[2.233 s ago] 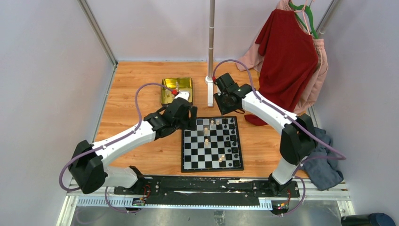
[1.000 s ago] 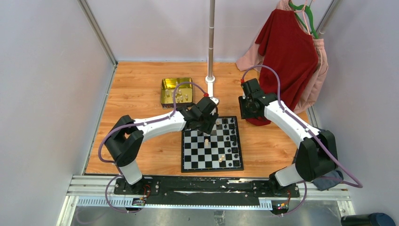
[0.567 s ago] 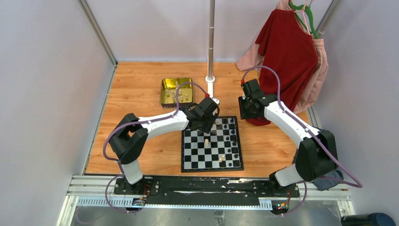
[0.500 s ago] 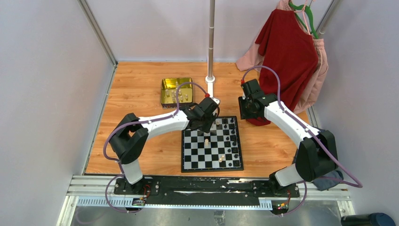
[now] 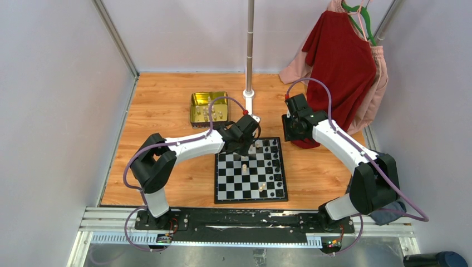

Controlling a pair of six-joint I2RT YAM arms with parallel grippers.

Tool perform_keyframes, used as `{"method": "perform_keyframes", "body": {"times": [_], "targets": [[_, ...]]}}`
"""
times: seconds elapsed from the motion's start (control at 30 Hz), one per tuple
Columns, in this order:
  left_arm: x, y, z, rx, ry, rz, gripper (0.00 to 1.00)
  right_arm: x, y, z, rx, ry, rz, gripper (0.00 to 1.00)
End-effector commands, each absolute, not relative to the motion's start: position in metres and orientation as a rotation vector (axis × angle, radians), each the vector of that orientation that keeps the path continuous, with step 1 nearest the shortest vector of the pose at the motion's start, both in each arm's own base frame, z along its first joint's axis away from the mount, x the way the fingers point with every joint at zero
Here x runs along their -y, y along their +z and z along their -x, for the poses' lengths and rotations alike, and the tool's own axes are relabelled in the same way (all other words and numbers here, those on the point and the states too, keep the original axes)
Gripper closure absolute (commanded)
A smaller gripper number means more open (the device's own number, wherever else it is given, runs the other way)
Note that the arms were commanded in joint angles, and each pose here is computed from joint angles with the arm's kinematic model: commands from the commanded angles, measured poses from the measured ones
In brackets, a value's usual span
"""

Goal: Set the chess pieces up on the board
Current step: Pick up the chess piece from the chessboard, then place the chess piece on the chessboard.

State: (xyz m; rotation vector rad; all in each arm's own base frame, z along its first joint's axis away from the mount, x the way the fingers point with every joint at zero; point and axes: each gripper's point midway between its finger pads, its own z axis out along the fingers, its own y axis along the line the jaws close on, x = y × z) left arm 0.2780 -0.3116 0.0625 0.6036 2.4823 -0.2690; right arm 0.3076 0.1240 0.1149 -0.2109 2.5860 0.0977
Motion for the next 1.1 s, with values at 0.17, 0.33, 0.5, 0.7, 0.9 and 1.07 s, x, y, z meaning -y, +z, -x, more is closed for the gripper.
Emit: {"method": "perform_keyframes", "body": {"times": [0.17,0.33,0.5,0.7,0.9,1.07], "targets": [[0.304,0.078,-0.282,-2.459,-0.216,-0.555,0.95,-0.121,0.114,-0.304,-2.592,0.111,0.184,0.64],[0.299,0.083,-0.281,-2.452,-0.207,-0.529,0.96,-0.121,0.114,-0.303,-2.595,0.112,0.184,0.64],[0.288,0.089,-0.279,-2.445,-0.180,-0.481,0.98,-0.120,0.113,-0.303,-2.598,0.110,0.186,0.65],[0.273,0.094,-0.272,-2.452,-0.156,-0.405,1.00,-0.121,0.110,-0.302,-2.607,0.112,0.187,0.65],[0.256,0.096,-0.262,-2.465,-0.132,-0.334,1.00,-0.123,0.108,-0.303,-2.612,0.120,0.189,0.65],[0.243,0.095,-0.255,-2.476,-0.108,-0.289,1.00,-0.125,0.106,-0.303,-2.618,0.129,0.189,0.65]]}}
